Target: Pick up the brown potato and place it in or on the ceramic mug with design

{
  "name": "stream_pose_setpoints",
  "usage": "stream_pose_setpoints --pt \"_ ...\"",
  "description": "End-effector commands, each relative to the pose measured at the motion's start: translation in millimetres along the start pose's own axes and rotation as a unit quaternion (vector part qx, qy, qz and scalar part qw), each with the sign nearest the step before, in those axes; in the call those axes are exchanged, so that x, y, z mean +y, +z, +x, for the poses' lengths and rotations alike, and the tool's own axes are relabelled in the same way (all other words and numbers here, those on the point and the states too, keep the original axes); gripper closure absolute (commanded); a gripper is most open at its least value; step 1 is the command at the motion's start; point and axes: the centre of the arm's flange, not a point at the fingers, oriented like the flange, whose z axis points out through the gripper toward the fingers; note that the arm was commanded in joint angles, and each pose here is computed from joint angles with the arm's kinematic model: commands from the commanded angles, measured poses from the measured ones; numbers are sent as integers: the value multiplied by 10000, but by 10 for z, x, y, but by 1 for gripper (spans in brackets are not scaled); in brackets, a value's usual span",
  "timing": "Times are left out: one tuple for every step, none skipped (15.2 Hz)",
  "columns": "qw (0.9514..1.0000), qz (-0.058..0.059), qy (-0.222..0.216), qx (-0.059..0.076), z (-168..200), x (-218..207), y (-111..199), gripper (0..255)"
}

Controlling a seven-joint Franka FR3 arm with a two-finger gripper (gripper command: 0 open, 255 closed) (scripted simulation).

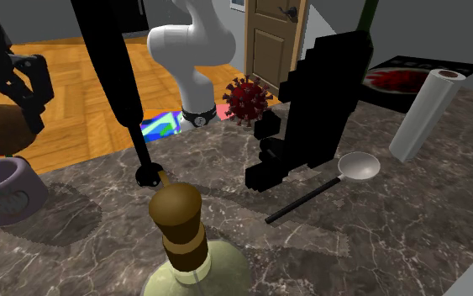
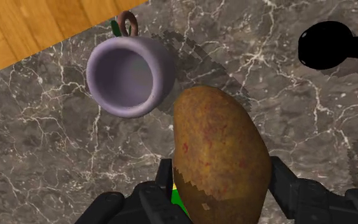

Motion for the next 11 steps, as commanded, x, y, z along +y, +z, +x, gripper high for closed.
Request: stream_pose_setpoints --pt "10000 -2 -13 1 -129 256 7 255" --pt "10000 -2 -13 1 -181 377 13 255" --pt "10000 -2 -13 1 -233 498 18 255" --pt "10000 -2 -13 1 -286 619 24 255" --pt "10000 -2 -13 1 -338 740 30 255" --pt "10000 -2 -13 1 -391 861 36 255" --pt "10000 -2 -13 1 -443 982 42 255" --pt "10000 -2 -13 1 -495 1103 48 255" --pt "10000 -2 -13 1 -550 1228 54 255" --pt "10000 -2 -13 1 -555 1222 106 255" --pt "10000 -2 -13 1 -560 1216 158 255"
